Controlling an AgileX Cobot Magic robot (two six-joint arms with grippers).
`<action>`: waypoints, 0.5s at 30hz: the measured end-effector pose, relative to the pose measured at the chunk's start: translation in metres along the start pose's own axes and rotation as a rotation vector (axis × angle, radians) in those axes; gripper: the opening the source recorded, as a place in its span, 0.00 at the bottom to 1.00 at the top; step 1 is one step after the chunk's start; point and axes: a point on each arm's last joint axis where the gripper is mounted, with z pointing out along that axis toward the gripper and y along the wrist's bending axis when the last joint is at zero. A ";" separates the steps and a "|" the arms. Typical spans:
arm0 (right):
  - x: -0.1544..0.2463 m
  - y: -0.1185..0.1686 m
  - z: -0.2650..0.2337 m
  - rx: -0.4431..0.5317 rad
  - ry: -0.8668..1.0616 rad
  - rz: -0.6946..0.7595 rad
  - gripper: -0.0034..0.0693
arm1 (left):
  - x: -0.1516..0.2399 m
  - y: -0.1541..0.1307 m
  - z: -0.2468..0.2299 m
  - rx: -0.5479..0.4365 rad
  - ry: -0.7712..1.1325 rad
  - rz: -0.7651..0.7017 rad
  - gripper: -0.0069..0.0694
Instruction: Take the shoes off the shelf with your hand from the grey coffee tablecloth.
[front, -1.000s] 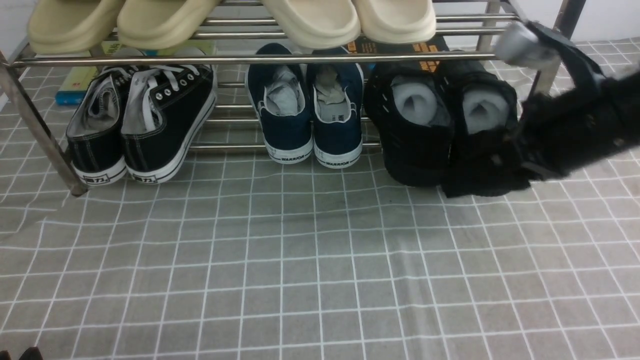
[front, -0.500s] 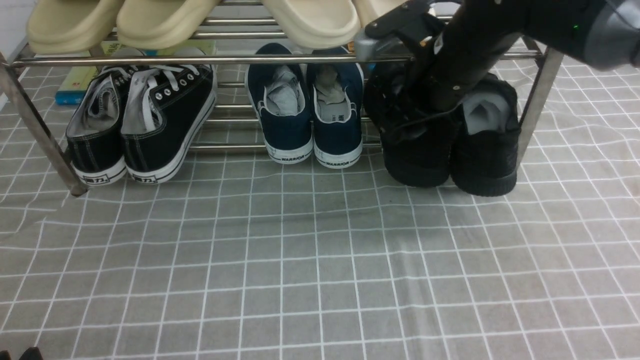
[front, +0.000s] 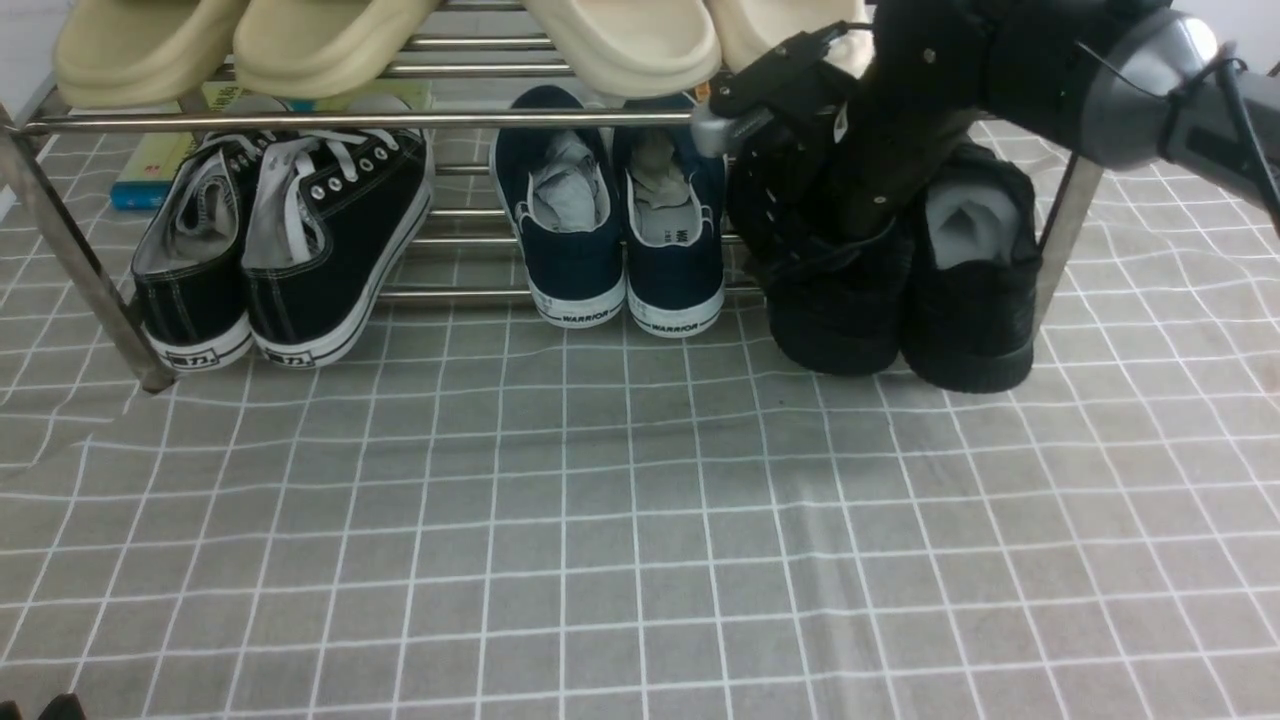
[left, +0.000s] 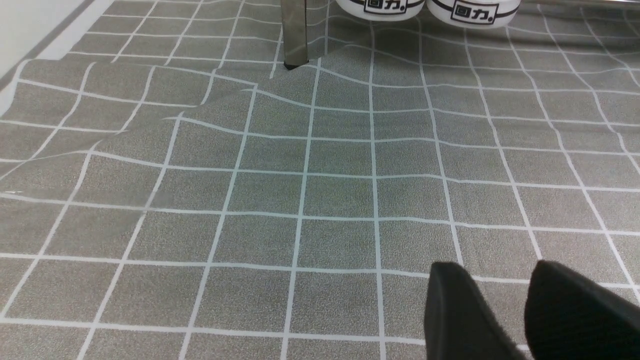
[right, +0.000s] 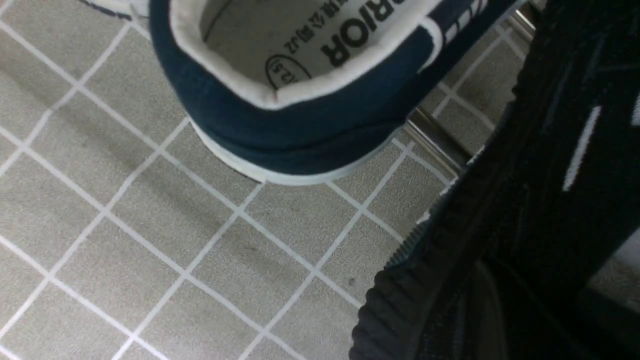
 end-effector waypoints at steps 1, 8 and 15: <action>-0.001 0.000 -0.003 -0.001 0.004 0.000 0.07 | 0.000 0.000 0.000 0.000 0.000 0.000 0.40; -0.003 -0.001 -0.029 -0.012 0.034 0.009 0.07 | 0.000 0.000 0.000 0.000 0.000 0.000 0.40; 0.003 0.008 -0.066 -0.089 0.090 0.052 0.07 | 0.000 0.000 0.000 0.000 0.000 0.000 0.40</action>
